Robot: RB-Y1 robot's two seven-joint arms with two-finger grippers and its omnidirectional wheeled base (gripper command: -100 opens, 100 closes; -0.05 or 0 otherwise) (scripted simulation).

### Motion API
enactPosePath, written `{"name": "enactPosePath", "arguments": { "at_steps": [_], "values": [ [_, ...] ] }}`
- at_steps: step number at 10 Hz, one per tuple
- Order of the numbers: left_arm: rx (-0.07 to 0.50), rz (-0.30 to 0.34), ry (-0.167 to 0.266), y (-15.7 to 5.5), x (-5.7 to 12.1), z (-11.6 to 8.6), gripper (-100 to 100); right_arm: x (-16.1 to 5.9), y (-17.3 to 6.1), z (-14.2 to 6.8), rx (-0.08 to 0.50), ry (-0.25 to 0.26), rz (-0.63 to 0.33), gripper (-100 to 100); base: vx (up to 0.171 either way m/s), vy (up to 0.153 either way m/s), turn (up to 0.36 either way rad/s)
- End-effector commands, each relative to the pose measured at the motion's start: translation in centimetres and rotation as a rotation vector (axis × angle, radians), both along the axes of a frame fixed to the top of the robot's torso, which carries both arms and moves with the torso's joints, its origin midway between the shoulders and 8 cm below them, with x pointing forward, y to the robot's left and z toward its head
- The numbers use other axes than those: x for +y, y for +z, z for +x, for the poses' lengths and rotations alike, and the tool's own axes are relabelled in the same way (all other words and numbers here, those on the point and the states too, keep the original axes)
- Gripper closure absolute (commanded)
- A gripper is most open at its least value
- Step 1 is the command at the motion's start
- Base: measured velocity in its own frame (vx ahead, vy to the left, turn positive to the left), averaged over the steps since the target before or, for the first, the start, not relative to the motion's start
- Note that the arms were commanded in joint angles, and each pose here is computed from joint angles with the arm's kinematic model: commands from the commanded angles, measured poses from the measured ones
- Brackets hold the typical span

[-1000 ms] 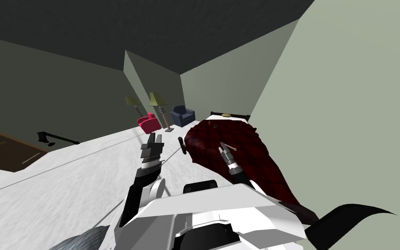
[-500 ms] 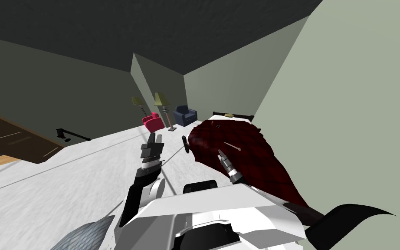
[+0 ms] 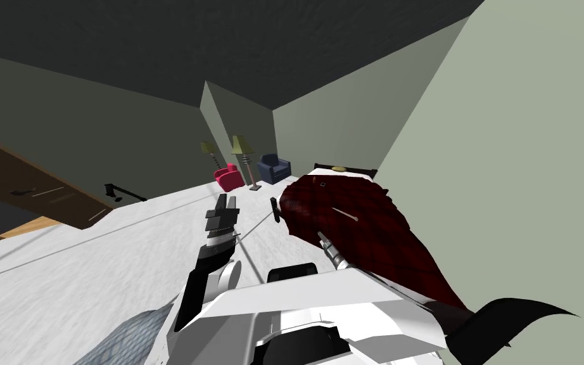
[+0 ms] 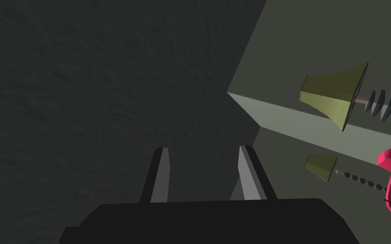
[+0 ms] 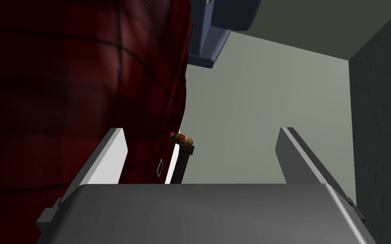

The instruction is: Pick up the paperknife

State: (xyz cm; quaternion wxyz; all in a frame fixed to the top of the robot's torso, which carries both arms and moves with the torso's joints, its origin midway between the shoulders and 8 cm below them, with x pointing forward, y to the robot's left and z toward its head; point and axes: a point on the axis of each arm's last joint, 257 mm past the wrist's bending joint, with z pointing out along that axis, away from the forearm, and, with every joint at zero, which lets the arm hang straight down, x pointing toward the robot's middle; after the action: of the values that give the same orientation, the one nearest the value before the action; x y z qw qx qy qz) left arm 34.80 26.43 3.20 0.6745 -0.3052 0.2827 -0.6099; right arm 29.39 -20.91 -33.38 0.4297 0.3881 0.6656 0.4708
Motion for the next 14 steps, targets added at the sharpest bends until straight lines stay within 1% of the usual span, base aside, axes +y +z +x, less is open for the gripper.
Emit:
{"name": "enactPosePath", "arguments": {
  "at_steps": [1,2,3,4,5,6,7,8,9,10,11,13,14],
  "values": [
    [0.000,0.000,0.000,0.0,0.0,0.0,0,0.0,-3.4,-2.7,0.083,0.039,-0.054,-100,-0.008,0.099,0.141],
    [0.000,0.000,0.000,0.0,0.0,0.0,0,-0.2,-4.0,-2.9,0.093,0.037,-0.058,-100,0.002,0.078,0.051],
    [0.000,0.000,0.000,0.0,0.0,0.0,0,-0.5,-6.4,-5.3,0.155,0.075,-0.105,-100,0.018,0.079,0.124],
    [0.000,0.000,0.000,0.0,0.0,0.0,0,-0.8,-7.1,-5.7,0.170,0.071,-0.110,-100,0.016,0.068,0.064],
    [0.000,0.000,0.000,0.0,0.0,0.0,0,-1.4,-9.6,-8.4,0.235,0.110,-0.163,-100,0.015,0.078,0.105],
    [0.000,0.000,0.000,0.0,0.0,0.0,0,-1.7,-10.0,-8.7,0.246,0.108,-0.167,-100,0.017,0.063,0.078],
    [0.000,0.000,0.000,0.0,0.0,0.0,0,-2.2,-11.6,-11.2,0.292,0.153,-0.216,-100,0.034,0.062,0.152],
    [0.000,0.000,0.000,0.0,0.0,0.0,0,-2.8,-12.7,-12.0,0.320,0.148,-0.226,-100,0.036,0.048,0.085],
    [0.000,0.000,0.000,0.0,0.0,0.0,0,-3.6,-14.2,-14.7,0.368,0.193,-0.278,-100,0.045,0.050,0.154],
    [0.000,0.000,0.000,0.0,0.0,0.0,0,-4.3,-15.0,-15.5,0.392,0.189,-0.287,-100,0.041,0.035,0.077],
    [0.000,0.000,0.000,0.0,0.0,0.0,0,-5.2,-16.1,-18.0,0.433,0.236,-0.338,-100,0.045,0.041,0.160],
    [0.000,0.000,0.000,0.0,0.0,0.0,0,-6.0,-17.0,-19.0,0.461,0.232,-0.350,-100,0.035,0.016,0.033],
    [0.000,0.000,0.000,0.0,0.0,0.0,0,-7.4,-18.1,-21.9,0.509,0.279,-0.405,-100,0.037,0.015,0.174]
  ]
}}
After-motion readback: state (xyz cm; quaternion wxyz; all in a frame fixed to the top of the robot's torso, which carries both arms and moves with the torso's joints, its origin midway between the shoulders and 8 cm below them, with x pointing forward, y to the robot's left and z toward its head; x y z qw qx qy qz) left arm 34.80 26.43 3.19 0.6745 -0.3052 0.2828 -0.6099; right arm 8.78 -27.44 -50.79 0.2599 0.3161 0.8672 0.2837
